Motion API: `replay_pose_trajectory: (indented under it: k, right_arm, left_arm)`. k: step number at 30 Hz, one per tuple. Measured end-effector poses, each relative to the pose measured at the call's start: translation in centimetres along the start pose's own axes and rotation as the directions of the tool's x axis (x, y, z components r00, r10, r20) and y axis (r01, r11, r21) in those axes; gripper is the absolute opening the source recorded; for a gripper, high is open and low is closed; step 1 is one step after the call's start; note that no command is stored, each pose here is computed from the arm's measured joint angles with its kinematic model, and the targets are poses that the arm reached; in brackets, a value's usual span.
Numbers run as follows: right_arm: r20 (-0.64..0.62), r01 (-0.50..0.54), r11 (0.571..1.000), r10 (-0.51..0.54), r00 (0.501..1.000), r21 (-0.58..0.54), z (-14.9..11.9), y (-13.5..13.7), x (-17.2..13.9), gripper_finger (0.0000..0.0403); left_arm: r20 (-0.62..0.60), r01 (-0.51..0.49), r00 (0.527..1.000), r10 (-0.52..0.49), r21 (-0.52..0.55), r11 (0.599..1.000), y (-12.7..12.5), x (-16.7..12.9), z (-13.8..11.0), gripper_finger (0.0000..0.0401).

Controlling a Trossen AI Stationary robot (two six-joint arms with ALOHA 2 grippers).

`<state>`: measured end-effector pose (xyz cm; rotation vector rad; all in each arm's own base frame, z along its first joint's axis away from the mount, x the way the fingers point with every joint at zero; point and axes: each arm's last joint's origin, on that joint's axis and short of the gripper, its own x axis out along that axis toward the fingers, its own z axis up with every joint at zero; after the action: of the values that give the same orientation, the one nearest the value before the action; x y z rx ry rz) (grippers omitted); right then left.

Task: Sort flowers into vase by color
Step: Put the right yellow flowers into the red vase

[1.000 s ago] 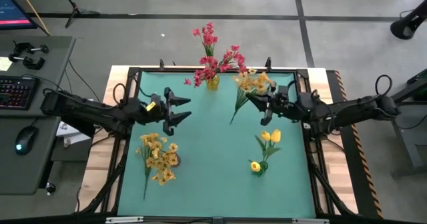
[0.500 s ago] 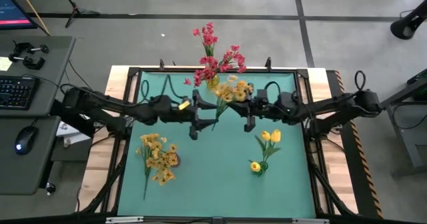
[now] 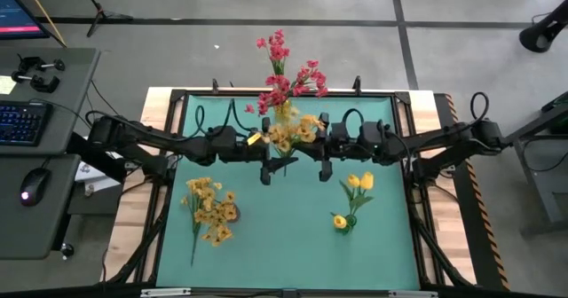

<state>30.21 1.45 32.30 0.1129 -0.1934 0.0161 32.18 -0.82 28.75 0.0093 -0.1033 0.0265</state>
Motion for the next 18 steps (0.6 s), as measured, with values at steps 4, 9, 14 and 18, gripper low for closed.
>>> replay_pose_trajectory:
  k: [4,9,14,18]
  right_arm:
    - [0.006,-0.02,1.0,0.02,1.0,-0.012,0.21,0.57,0.05,0.0]
    - [0.005,-0.024,1.0,0.024,1.0,-0.014,0.19,0.69,0.05,0.0]
    - [0.008,0.005,1.0,-0.005,1.0,-0.014,0.2,0.57,0.05,0.0011]
    - [0.011,0.041,0.998,-0.041,0.999,-0.046,0.21,0.47,0.05,0.0051]
  left_arm:
    - [-0.001,0.0,1.0,0.0,-0.001,1.0,0.0,0.01,-0.02,0.0239]
    - [-0.001,0.0,1.0,0.0,-0.001,1.0,0.0,0.0,-0.01,0.0238]
    - [-0.02,-0.004,1.0,0.004,0.002,1.0,0.01,-0.03,-0.15,0.0177]
    - [-0.031,-0.012,0.999,0.013,0.037,0.999,0.09,-0.44,0.3,0.0037]
